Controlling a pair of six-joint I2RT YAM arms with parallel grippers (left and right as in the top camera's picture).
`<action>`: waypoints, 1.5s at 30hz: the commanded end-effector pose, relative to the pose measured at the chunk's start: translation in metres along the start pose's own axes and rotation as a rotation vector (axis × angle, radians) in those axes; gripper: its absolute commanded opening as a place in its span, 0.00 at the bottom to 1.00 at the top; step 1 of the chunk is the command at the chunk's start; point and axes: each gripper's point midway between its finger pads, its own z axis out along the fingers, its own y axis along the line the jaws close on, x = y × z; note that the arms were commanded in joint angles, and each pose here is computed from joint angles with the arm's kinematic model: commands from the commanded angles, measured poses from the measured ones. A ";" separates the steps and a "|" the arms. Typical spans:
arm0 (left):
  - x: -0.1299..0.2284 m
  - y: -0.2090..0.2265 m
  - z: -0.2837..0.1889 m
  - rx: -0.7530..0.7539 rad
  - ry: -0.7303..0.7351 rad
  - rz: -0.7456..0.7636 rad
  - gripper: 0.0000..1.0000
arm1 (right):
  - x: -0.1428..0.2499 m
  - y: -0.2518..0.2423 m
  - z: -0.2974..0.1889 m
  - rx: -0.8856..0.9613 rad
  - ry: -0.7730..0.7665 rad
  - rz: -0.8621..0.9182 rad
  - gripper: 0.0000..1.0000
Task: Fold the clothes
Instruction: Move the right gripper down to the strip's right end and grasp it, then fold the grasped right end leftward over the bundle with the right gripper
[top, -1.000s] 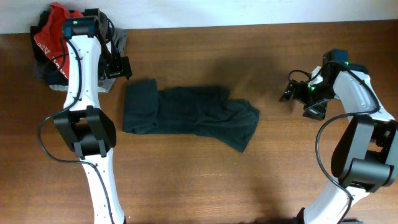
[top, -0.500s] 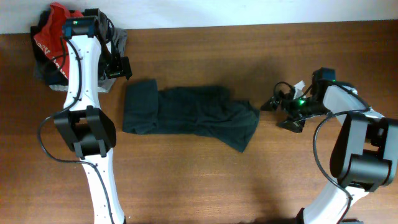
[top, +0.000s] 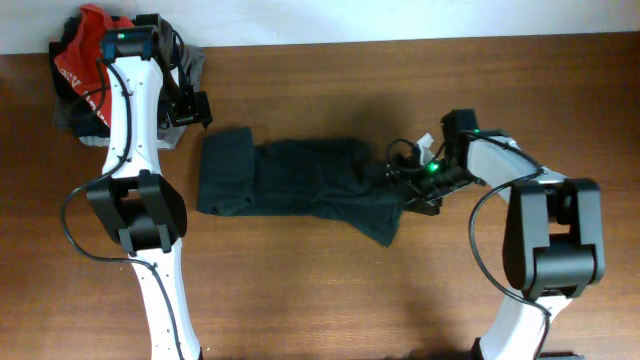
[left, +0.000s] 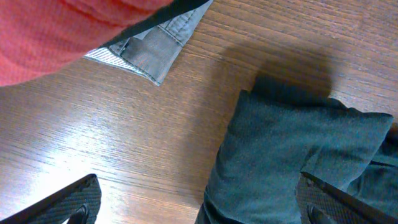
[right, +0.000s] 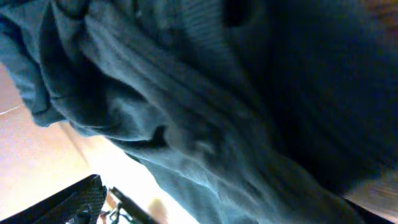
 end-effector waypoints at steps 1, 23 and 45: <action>-0.003 0.003 -0.019 0.001 -0.044 -0.018 0.99 | 0.005 -0.020 0.023 0.039 0.051 0.060 0.99; -0.003 0.003 -0.019 0.001 -0.044 -0.018 0.99 | -0.015 -0.012 0.041 0.020 -0.007 0.025 0.04; -0.004 0.003 -0.019 0.001 -0.048 -0.018 0.99 | -0.051 -0.120 -0.129 0.545 -0.165 0.189 0.04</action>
